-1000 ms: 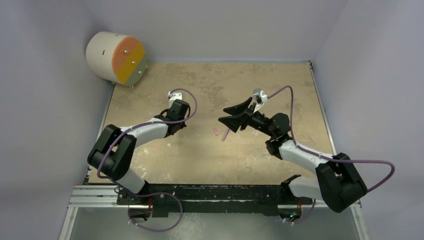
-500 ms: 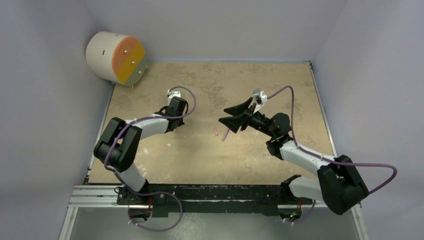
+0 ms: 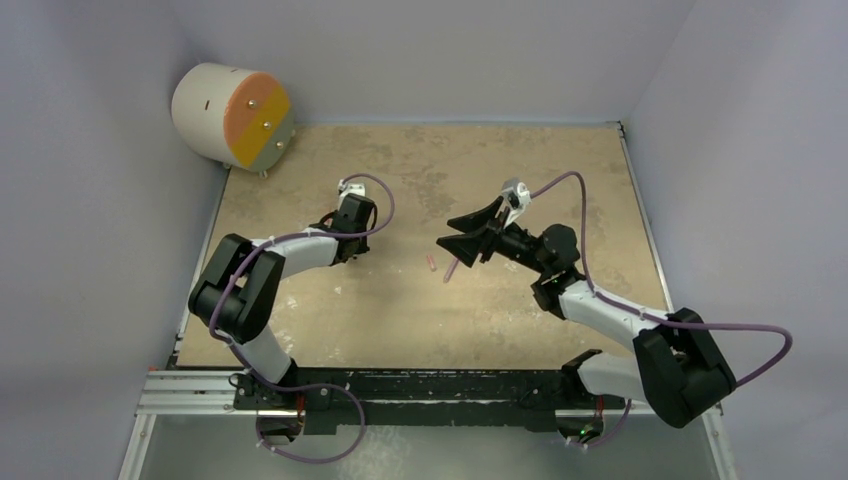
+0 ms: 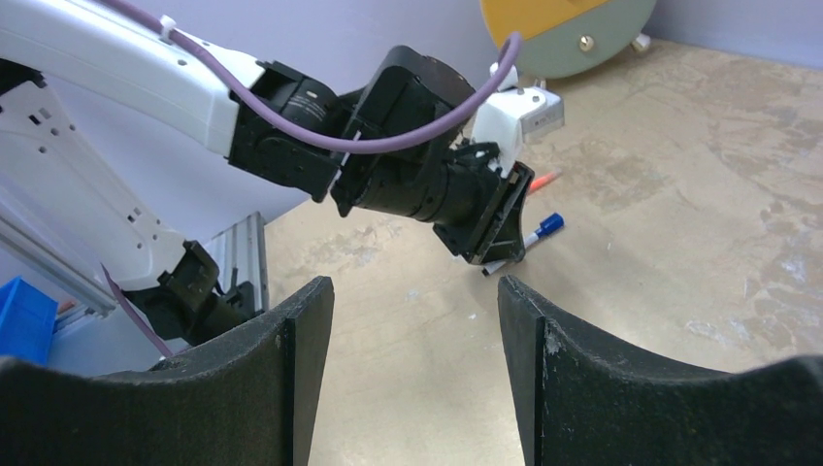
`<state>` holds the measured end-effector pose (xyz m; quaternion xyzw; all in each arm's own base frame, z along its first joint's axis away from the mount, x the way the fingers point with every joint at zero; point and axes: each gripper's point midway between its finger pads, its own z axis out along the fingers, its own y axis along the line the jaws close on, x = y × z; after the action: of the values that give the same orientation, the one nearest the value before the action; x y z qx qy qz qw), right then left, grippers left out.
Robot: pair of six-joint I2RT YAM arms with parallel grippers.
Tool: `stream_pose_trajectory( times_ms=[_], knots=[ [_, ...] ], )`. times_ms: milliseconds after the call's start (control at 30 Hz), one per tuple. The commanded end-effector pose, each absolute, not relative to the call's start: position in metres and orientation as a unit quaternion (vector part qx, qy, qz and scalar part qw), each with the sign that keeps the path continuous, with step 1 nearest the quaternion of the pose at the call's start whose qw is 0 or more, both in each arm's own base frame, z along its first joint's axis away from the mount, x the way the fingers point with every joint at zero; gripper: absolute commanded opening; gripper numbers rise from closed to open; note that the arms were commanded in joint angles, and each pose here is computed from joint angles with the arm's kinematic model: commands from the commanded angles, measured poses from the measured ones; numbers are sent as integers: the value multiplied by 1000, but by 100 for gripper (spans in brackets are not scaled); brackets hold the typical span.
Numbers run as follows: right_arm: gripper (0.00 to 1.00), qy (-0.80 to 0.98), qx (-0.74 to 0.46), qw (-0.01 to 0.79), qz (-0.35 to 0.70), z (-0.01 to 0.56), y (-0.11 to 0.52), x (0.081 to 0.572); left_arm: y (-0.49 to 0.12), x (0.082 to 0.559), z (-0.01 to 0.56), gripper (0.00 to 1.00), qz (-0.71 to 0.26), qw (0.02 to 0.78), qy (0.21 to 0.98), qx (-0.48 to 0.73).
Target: Insert the pens into the pen caps
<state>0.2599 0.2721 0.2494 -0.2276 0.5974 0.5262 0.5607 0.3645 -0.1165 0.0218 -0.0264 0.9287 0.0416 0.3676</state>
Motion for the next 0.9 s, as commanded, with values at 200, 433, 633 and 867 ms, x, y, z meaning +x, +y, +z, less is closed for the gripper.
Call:
stream_pose_trajectory(
  times_ms=[200, 433, 633, 867],
  knots=[
    [65, 601, -228, 569, 512, 247, 274, 273, -112, 381, 66, 42, 50, 419, 906, -36],
    [63, 628, -213, 559, 498, 233, 275, 285, -99, 389, 115, 43, 62, 481, 872, -66],
    [6, 810, -31, 499, 306, 152, 225, 348, -115, 392, 138, 43, 15, 492, 868, -58],
    [36, 889, -36, 451, 76, 96, 201, 348, -135, 391, 167, 43, -35, 521, 851, -61]
  ],
)
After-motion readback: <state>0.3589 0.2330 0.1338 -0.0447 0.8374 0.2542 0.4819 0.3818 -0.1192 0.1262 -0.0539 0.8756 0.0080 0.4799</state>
